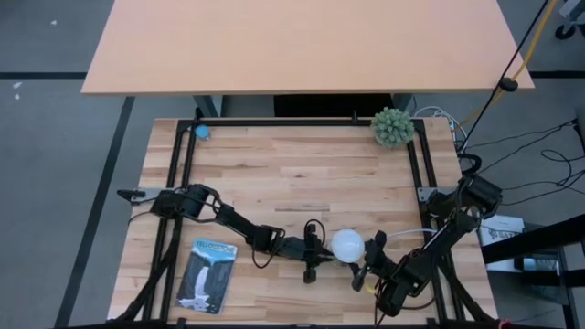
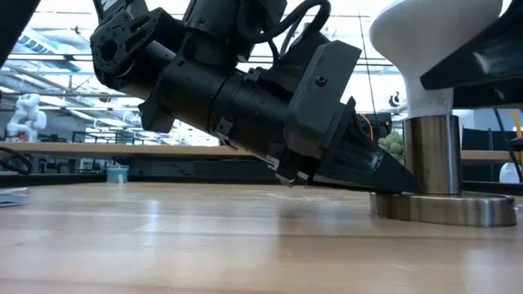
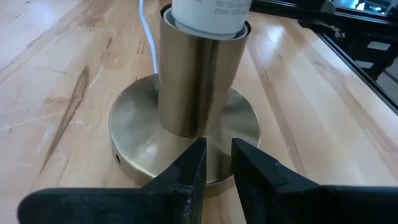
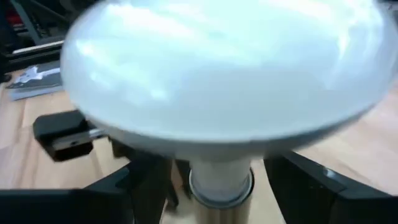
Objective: Screw lightbulb
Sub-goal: Remove the lightbulb from the bronze lamp socket
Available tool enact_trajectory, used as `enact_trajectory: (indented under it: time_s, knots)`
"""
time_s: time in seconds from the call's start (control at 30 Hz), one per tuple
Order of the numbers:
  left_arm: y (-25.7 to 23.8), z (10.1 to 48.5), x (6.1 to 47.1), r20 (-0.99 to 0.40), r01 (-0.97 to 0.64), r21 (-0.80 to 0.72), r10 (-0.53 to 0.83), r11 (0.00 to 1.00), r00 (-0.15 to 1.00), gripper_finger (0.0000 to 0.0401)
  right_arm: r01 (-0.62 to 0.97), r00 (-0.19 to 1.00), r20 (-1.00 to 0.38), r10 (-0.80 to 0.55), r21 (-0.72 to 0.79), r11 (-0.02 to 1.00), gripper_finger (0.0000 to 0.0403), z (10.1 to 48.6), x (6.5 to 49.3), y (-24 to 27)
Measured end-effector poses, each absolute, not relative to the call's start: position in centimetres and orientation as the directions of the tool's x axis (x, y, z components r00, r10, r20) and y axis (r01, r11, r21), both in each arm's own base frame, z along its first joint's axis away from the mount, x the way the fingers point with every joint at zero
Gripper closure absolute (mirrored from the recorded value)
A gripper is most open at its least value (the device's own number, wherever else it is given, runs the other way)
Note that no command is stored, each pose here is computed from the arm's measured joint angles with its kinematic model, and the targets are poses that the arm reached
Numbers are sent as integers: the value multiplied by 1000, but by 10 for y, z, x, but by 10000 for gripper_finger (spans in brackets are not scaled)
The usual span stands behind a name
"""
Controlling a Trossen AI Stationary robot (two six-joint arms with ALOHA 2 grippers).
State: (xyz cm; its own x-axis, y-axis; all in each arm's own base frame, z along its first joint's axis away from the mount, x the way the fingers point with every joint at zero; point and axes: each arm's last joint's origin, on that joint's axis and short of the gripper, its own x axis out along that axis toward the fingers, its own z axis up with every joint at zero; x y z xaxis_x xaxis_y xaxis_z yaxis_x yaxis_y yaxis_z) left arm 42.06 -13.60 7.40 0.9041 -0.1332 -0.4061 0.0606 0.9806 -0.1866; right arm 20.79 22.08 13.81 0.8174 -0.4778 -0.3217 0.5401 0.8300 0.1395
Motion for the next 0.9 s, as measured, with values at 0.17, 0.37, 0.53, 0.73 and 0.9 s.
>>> enact_trajectory:
  time_s: [0.17,0.37,0.53,0.73,0.9]
  knots:
    - [-135,74,421,-406,52,-187,-125,981,905,319,558,801,-325,-503,101,824,178,138,216,214]
    - [-134,74,421,-406,44,-183,-116,982,907,319,556,790,-350,-504,63,829,225,137,222,210]
    - [-130,72,422,-428,33,-177,-107,984,898,319,537,788,-385,-480,50,842,264,137,221,211]
    - [-120,70,423,-459,44,-190,-128,981,879,319,520,789,-401,-466,32,853,264,137,221,211]
    - [-110,68,425,-482,38,-197,-131,980,866,319,477,791,-440,-426,7,879,264,140,222,213]
